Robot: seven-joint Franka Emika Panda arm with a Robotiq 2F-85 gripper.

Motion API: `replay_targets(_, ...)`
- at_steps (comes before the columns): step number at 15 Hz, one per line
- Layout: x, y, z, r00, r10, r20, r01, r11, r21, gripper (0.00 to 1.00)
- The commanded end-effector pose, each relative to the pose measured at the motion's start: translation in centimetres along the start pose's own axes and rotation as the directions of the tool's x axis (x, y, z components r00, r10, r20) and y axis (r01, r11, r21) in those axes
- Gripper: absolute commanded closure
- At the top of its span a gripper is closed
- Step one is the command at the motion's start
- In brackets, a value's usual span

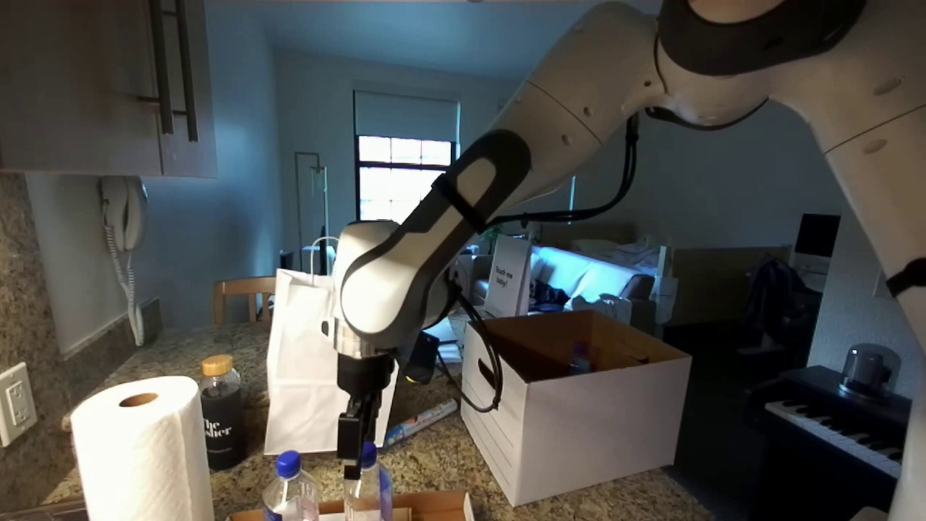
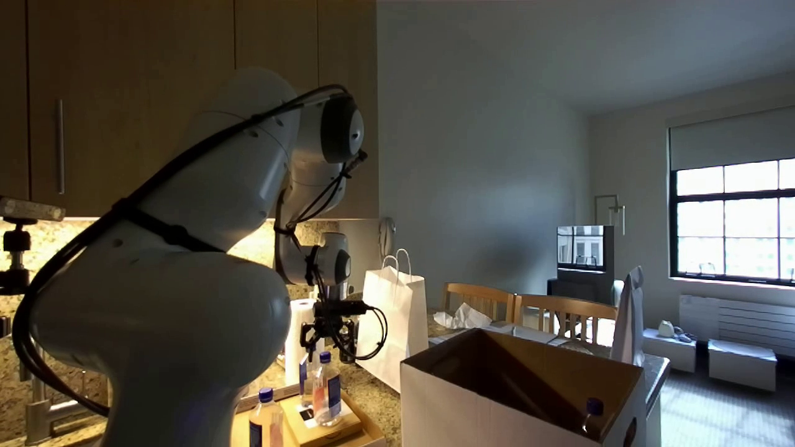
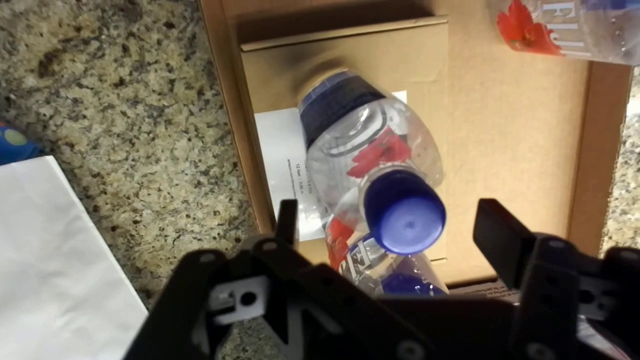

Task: Place four empty water bottles inside the white storage box on the right

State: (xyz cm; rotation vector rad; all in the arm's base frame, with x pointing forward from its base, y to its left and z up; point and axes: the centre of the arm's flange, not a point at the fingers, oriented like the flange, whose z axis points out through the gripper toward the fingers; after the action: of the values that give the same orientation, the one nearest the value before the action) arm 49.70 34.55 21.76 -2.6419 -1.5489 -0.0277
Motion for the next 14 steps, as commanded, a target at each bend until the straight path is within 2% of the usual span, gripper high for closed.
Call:
replay_targets(1,0.9,0.0,0.1,0.999,-0.015,0.03,0.015,1.0,-0.001,0.42)
replay_targets(8,0.5,0.8,-0.9,0.997,0.04,0.07,-0.039,0.999,-0.015,0.87)
replay_targets(12,0.4,1.0,-1.3,0.997,0.021,0.078,-0.021,1.0,-0.001,0.85)
replay_targets(14,0.4,1.0,-1.6,0.995,0.005,0.103,-0.003,1.0,-0.019,0.86)
